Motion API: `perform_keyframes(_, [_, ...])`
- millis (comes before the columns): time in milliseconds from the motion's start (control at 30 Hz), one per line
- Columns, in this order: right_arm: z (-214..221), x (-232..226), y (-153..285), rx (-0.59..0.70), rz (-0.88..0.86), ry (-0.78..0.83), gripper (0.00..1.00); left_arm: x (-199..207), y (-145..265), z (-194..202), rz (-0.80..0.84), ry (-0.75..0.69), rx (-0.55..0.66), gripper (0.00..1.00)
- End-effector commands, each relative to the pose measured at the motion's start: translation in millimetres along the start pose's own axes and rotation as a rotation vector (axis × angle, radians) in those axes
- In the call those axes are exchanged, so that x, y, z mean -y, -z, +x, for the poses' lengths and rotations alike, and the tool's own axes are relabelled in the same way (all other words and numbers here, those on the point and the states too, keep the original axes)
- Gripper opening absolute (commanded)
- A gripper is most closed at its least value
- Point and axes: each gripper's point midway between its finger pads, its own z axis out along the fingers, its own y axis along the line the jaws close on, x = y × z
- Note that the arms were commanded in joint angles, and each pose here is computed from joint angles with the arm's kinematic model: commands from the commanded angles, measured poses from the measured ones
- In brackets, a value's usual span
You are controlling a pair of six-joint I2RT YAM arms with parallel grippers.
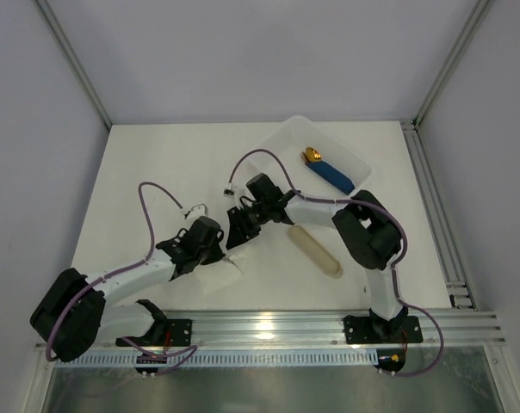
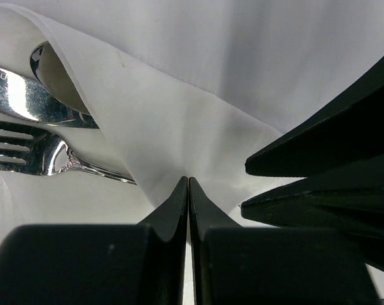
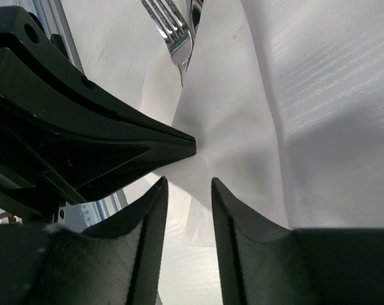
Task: Place the utensils on the paper napkin and roll it up
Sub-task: Roll the napkin at the center of the board.
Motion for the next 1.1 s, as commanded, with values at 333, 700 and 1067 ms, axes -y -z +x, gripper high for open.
perform_keyframes(333, [25.2, -11.7, -27.8, -0.057, -0.023, 0.007, 0.13, -5.3, 3.3, 1.6, -0.001, 0.011, 0.004, 0.00])
perform_keyframes(700, [40.2, -3.6, -35.3, -0.072, 0.010, -0.021, 0.06, -8.7, 6.3, 6.0, 0.002, 0.016, -0.002, 0.00])
perform_keyframes(1067, [41.9, 2.2, -39.1, -0.070, 0.033, -0.035, 0.05, -6.9, -1.5, 14.6, 0.011, 0.021, -0.025, 0.00])
